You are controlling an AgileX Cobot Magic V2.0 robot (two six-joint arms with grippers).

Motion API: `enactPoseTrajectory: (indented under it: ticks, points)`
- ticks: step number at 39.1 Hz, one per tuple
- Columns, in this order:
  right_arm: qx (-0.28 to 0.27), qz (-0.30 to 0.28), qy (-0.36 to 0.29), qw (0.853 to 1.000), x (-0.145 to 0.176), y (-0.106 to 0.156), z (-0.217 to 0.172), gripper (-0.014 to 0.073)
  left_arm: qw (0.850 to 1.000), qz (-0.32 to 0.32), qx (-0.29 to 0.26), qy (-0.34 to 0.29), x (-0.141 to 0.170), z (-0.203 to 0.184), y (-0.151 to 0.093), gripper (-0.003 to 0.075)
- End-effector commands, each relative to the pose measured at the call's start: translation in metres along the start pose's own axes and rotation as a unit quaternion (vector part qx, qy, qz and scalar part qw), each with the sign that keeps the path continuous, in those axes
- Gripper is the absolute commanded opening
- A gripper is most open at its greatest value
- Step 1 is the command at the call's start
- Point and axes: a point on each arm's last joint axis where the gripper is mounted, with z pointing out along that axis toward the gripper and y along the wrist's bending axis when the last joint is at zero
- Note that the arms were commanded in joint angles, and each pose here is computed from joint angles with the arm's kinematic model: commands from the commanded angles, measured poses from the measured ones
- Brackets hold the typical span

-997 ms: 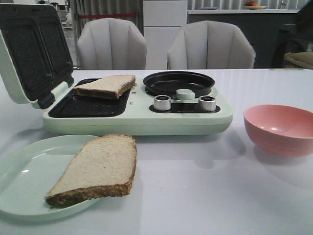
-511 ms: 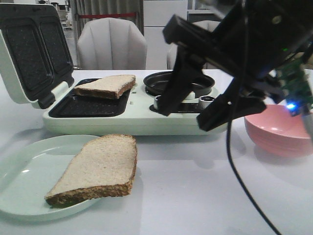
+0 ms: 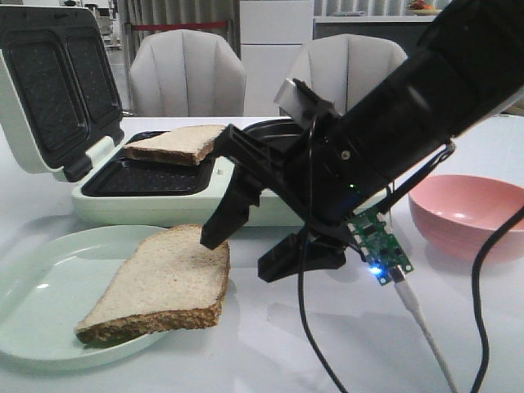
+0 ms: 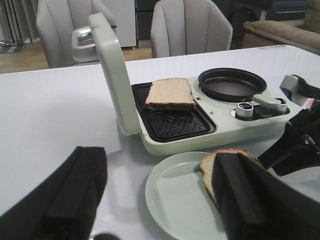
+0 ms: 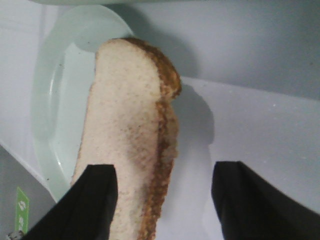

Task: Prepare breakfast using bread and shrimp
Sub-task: 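Reach the right gripper to the remaining bread slice on the plate and grasp it, then lift the slice with the right gripper and lay it on the nearer waffle plate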

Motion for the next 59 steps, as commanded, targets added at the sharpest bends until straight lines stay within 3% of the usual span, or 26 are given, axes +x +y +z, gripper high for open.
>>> enactPoseTrajectory:
  ticks: [1, 8, 17, 25, 34, 40, 48, 59]
  points:
    - [-0.037, -0.009, -0.018, 0.999, -0.011, 0.016, -0.004, 0.0508, 0.999, 0.0, 0.007, -0.047, -0.014, -0.002, -0.001, 0.0513]
    - [-0.069, -0.012, -0.004, 0.998, -0.019, 0.021, 0.006, 0.0485, 0.999, 0.0, 0.007, -0.047, -0.014, -0.002, -0.001, 0.0513]
    - [-0.08, -0.027, -0.022, 0.996, -0.029, 0.031, 0.002, 0.0126, 0.999, 0.0, 0.007, -0.047, -0.014, -0.002, -0.001, 0.0513]
    - [-0.115, -0.059, -0.044, 0.991, -0.039, 0.053, -0.015, 0.0154, 0.999, 0.0, 0.007, -0.047, -0.014, -0.002, -0.001, 0.0512]
    - [-0.175, -0.087, -0.101, 0.975, -0.071, 0.096, -0.039, 0.0154, 0.999, 0.0, 0.007, -0.047, -0.014, -0.002, -0.001, 0.0513]
    - [-0.166, -0.096, -0.17, 0.967, -0.099, 0.111, -0.048, 0.0154, 0.999, 0.0, 0.007, -0.047, -0.014, -0.002, -0.001, 0.0513]
    - [-0.16, -0.099, -0.197, 0.962, -0.127, 0.114, -0.027, 0.0154, 0.999, 0.0, 0.007, -0.047, -0.014, -0.002, -0.001, 0.0513]
    - [-0.127, -0.098, -0.194, 0.968, -0.144, 0.088, 0.004, 0.0155, 0.999, 0.0, 0.007, -0.047, -0.014, -0.002, -0.001, 0.0513]
